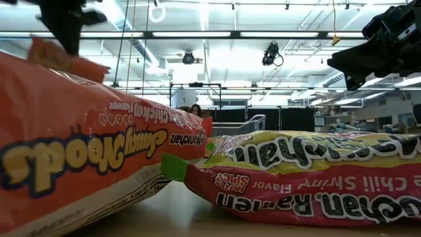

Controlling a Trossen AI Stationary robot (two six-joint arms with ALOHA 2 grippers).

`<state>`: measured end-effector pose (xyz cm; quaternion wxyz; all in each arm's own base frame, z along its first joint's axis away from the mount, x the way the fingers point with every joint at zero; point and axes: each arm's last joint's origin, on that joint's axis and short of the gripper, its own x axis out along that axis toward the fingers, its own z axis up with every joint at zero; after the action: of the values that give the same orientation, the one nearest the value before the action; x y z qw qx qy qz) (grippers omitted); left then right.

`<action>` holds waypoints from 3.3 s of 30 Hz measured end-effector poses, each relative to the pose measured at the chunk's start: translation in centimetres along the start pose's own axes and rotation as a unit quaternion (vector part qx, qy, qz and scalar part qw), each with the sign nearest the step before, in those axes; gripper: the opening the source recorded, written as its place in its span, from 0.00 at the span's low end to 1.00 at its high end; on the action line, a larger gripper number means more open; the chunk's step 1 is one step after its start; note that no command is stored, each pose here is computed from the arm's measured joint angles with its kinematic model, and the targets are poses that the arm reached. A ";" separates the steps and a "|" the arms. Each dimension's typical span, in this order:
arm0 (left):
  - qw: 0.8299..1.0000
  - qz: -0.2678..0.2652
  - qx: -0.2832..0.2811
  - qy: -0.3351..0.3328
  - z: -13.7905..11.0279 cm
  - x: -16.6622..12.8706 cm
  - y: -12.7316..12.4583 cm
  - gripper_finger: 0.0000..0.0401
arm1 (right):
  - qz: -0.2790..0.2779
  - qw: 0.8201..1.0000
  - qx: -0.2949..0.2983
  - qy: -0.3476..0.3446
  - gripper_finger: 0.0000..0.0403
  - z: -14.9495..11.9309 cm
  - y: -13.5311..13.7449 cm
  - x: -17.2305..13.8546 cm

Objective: Sort Maruchan noodles
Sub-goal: Put the orange noodles into the left transparent bin

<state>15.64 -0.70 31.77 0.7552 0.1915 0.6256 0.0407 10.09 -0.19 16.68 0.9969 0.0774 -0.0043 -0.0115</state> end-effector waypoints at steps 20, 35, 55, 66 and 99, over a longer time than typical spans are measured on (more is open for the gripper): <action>1.000 -0.019 0.006 0.019 -1.9 9.4 4.1 0.00 | -0.010 1.000 -0.008 -0.010 0.22 0.2 0.0 0.0; 0.989 0.014 -0.111 0.091 -3.3 14.4 9.5 0.00 | -0.032 0.997 -0.026 -0.058 0.22 1.1 -0.1 -0.1; 0.973 0.086 -0.181 0.114 -3.4 15.3 10.8 0.05 | -0.163 0.977 0.019 -0.137 0.22 3.6 -0.5 -0.1; 0.972 0.091 -0.179 0.125 -3.3 14.8 11.1 0.27 | -0.150 0.988 -0.036 -0.007 0.22 6.8 0.2 5.2; 0.899 0.006 -0.437 0.023 -4.3 5.1 8.9 0.34 | -0.109 0.874 0.034 0.473 0.33 2.9 5.1 24.5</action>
<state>14.18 10.10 29.45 0.7481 -0.1551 0.5607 0.3194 34.71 3.82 20.49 0.8691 0.1072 0.4758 -0.0820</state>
